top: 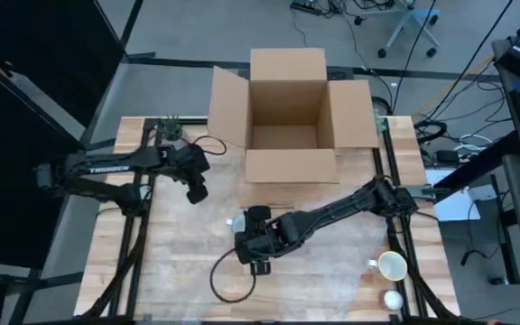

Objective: Wrap mug
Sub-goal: Wrap the red patterned mug with the left transparent bubble wrap

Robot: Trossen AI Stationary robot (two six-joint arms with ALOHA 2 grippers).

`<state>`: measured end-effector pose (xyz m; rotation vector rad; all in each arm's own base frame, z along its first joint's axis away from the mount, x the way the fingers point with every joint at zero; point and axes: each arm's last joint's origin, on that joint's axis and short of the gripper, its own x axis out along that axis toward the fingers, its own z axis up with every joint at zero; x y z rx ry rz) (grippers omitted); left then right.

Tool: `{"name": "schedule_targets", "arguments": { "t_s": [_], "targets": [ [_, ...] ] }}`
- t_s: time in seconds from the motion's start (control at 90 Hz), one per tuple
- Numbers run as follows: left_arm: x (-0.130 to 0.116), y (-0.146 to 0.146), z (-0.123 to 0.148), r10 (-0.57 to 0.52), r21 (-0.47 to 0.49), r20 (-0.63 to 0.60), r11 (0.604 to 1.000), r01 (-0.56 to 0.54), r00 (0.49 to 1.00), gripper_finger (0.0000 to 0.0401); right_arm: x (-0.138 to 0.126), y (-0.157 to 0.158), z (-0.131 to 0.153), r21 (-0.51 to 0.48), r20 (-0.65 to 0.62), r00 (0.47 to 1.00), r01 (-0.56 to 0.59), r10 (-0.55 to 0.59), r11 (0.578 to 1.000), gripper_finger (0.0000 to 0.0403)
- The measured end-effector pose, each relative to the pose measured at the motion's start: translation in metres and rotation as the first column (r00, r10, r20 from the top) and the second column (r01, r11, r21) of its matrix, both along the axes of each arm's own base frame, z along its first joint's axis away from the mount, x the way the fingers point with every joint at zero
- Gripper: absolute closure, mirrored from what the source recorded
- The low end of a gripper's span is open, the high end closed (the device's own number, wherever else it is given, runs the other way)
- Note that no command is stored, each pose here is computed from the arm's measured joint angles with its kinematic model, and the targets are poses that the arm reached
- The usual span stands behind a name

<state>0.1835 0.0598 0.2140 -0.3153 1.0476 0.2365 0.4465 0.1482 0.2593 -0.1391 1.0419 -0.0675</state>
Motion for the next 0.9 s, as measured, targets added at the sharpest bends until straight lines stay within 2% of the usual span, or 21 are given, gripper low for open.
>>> {"name": "schedule_targets", "arguments": {
  "t_s": [0.2, 0.356, 0.489, 0.578, 0.722, 0.9],
  "targets": [
    [-0.004, -0.014, 0.015, -0.076, -0.052, 0.027, 0.996, 0.078, 0.997, 0.0401, 0.008, -0.011, -0.011, -0.004, -0.018, 1.000, 0.012, -0.012, 1.000, 0.0206],
    [-0.006, -0.031, 0.034, -0.155, -0.024, 0.115, 0.987, 0.159, 0.981, 0.0401, 0.015, -0.015, -0.025, 0.062, -0.053, 0.999, 0.008, -0.005, 0.998, 0.0206],
    [-0.012, -0.046, 0.049, -0.167, -0.019, 0.181, 0.985, 0.174, 0.969, 0.0401, 0.018, -0.017, -0.037, 0.046, -0.085, 0.996, 0.017, -0.013, 0.999, 0.0206],
    [-0.018, -0.055, 0.058, -0.172, 0.019, 0.228, 0.985, 0.172, 0.958, 0.0401, 0.020, -0.017, -0.042, 0.042, -0.085, 0.996, 0.010, -0.007, 0.999, 0.0213],
    [-0.030, -0.066, 0.065, -0.187, 0.073, 0.250, 0.982, 0.174, 0.950, 0.0401, 0.020, -0.017, -0.043, 0.039, -0.091, 0.996, -0.004, 0.007, 0.999, 0.0256],
    [-0.047, -0.072, 0.070, -0.193, 0.088, 0.274, 0.981, 0.175, 0.942, 0.0401, 0.021, -0.016, -0.042, 0.056, -0.090, 0.995, -0.031, 0.036, 0.998, 0.0353]
  ]
}}
